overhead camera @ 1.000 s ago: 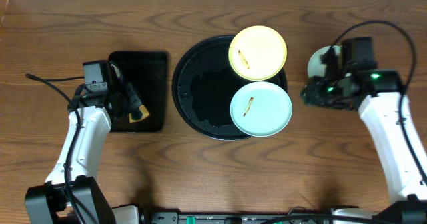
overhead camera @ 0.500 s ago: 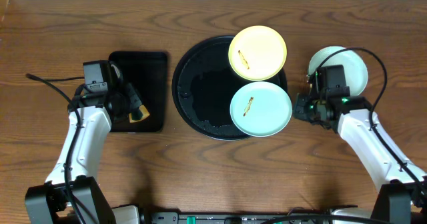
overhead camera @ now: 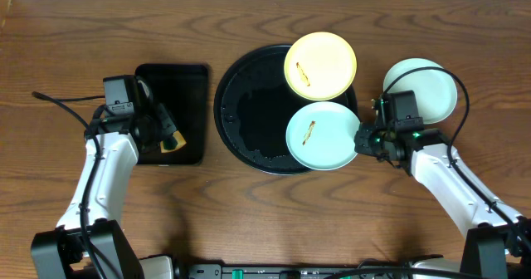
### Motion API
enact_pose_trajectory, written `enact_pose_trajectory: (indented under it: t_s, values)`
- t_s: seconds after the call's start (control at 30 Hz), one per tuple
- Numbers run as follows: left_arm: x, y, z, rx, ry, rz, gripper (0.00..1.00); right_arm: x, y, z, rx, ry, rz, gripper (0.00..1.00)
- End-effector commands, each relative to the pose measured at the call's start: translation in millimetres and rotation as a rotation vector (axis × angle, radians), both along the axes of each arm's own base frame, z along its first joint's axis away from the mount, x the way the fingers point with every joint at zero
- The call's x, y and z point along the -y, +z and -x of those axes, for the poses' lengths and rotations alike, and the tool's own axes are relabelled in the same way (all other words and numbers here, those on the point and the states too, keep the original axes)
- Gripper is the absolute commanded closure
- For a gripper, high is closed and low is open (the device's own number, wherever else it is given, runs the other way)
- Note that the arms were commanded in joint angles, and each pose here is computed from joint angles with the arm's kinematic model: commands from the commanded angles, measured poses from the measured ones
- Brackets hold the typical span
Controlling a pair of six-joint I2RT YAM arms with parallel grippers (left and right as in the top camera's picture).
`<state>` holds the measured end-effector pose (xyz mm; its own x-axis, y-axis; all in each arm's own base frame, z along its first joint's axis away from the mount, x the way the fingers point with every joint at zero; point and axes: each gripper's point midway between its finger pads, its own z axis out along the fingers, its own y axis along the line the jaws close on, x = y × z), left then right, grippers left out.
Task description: Clean dirty plates on tray and stack at the side
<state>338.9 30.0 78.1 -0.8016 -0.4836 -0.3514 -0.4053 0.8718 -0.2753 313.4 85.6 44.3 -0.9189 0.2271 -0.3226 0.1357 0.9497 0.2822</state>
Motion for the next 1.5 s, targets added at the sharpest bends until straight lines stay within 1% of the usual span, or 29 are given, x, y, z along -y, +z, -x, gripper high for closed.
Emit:
enact_pose_trajectory:
  t_s: [0.0, 0.2, 0.23, 0.33, 0.43, 0.47, 0.5, 0.67, 0.9, 0.97, 1.07, 1.2, 1.33, 1.47]
  values:
    - [-0.6, 1.1, -1.6, 0.002, -0.007, 0.000, 0.90, -5.6, -6.6, 7.1, -0.026, 0.011, 0.005, 0.70]
    - [-0.6, 1.1, -1.6, 0.002, -0.007, 0.000, 0.90, 0.6, -16.3, 12.7, -0.033, 0.000, 0.035, 0.71]
    - [-0.6, 1.1, -1.7, 0.002, -0.007, 0.000, 0.91, 1.0, -18.0, 13.5, -0.033, 0.000, 0.036, 0.73]
    - [-0.6, 1.1, -1.7, 0.002, -0.007, 0.000, 0.91, 0.5, -19.0, 12.4, -0.023, 0.000, 0.033, 0.80]
    - [-0.6, 1.1, -1.7, 0.002, -0.007, 0.000, 0.90, -1.5, -16.6, 7.3, 0.000, 0.001, 0.023, 0.89]
    - [-0.6, 1.2, -1.8, 0.003, -0.007, 0.000, 0.90, -2.3, -15.8, 5.9, 0.005, -0.003, 0.017, 0.92]
    - [-0.6, 1.1, -1.7, 0.002, -0.007, 0.000, 0.91, -2.8, -15.0, 4.2, 0.012, -0.003, 0.014, 0.99]
    - [-0.7, 1.3, -1.9, 0.003, -0.007, 0.000, 0.90, -5.4, -6.4, -5.1, 0.045, 0.007, 0.009, 0.99]
    - [-1.3, 3.1, -5.7, 0.021, -0.007, -0.003, 0.91, -33.8, 41.6, -40.8, 0.220, 0.187, 0.069, 0.99]
    - [-1.9, 4.9, -9.2, 0.036, -0.007, -0.006, 0.91, -42.1, 57.2, -51.1, 0.283, 0.215, 0.136, 0.99]
    - [-2.6, 7.5, -14.0, 0.059, -0.007, -0.009, 0.92, -53.6, 80.8, -65.0, 0.401, 0.244, 0.280, 0.99]
    - [-3.5, 10.3, -19.0, 0.085, -0.035, -0.028, 0.92, -67.0, 99.7, -72.7, 0.528, 0.249, 0.441, 0.99]
    - [-4.4, 13.5, -24.3, 0.113, -0.070, -0.053, 0.92, -68.7, 93.5, -73.4, 0.533, 0.232, 0.518, 0.99]
    - [1.1, 22.2, -37.7, 0.177, -0.096, -0.063, 0.92, -71.8, 71.2, -78.4, 0.497, 0.208, 0.503, 0.99]
